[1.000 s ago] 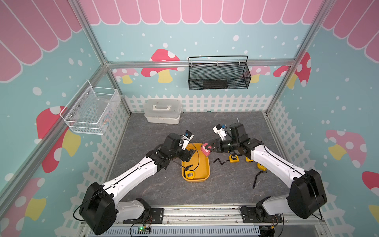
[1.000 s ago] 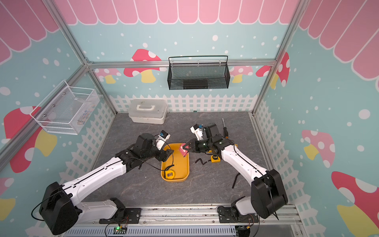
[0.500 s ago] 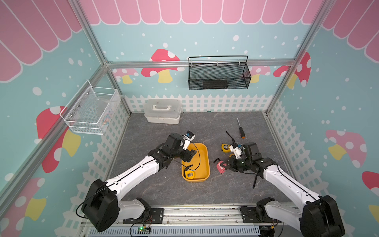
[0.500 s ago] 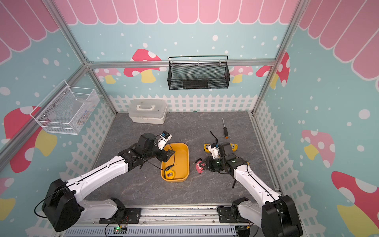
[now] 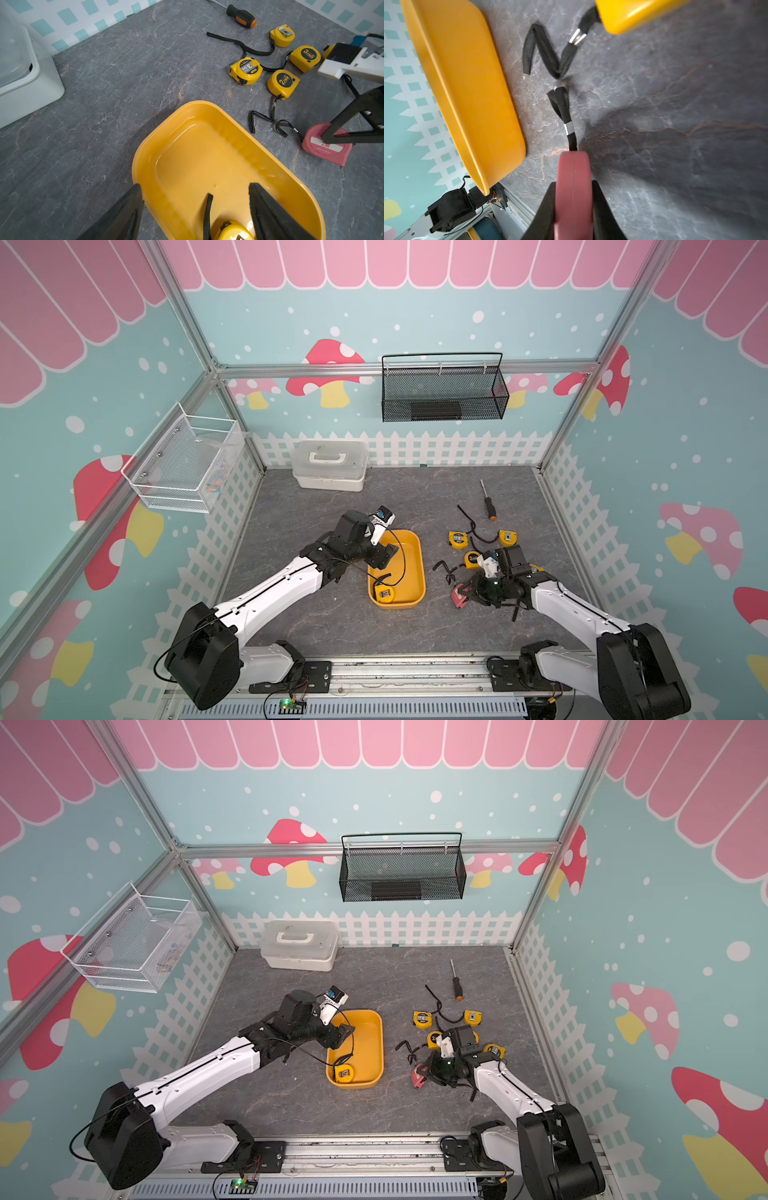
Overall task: Take the tape measure out of the storage box
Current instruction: Place the tape measure at the center of the board.
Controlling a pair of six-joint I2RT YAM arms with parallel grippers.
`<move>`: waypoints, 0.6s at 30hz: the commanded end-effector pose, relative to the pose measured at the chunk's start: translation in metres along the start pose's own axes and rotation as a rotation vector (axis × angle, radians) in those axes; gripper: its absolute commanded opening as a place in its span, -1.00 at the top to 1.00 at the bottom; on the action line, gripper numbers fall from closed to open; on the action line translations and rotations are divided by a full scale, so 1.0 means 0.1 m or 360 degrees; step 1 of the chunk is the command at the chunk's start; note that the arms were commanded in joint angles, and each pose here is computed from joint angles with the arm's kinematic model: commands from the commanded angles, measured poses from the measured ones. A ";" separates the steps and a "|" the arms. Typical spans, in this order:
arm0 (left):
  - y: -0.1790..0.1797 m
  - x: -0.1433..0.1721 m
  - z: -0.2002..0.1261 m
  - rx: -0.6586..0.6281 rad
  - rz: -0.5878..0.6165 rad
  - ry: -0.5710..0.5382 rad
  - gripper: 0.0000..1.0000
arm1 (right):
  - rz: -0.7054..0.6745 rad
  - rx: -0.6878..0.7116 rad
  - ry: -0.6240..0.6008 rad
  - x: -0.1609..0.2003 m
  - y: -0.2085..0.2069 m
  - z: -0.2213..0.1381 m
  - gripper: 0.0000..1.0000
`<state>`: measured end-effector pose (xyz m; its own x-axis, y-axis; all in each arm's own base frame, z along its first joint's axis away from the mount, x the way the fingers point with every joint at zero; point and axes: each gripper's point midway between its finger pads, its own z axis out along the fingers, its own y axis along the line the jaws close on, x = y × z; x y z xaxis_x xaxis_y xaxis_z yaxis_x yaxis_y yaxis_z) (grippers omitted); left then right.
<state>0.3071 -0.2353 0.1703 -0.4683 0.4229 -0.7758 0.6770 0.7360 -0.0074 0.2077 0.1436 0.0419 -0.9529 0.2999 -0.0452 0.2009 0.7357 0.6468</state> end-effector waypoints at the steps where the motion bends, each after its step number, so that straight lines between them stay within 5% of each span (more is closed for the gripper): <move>1: 0.01 -0.03 -0.04 0.0007 0.0006 -0.0039 -0.63 | 0.0058 0.0055 -0.0033 -0.04 -0.13 0.05 0.54; 18: 0.02 -0.04 0.01 0.0022 -0.0006 -0.0025 -0.63 | 0.0126 0.0089 0.0027 -0.02 -0.31 0.18 0.45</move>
<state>0.3088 -0.2352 0.1721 -0.4652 0.4151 -0.7819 0.6780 0.7349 -0.0132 0.2286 0.1464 0.0347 -0.9436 0.3279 -0.0460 0.2075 0.6940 0.6895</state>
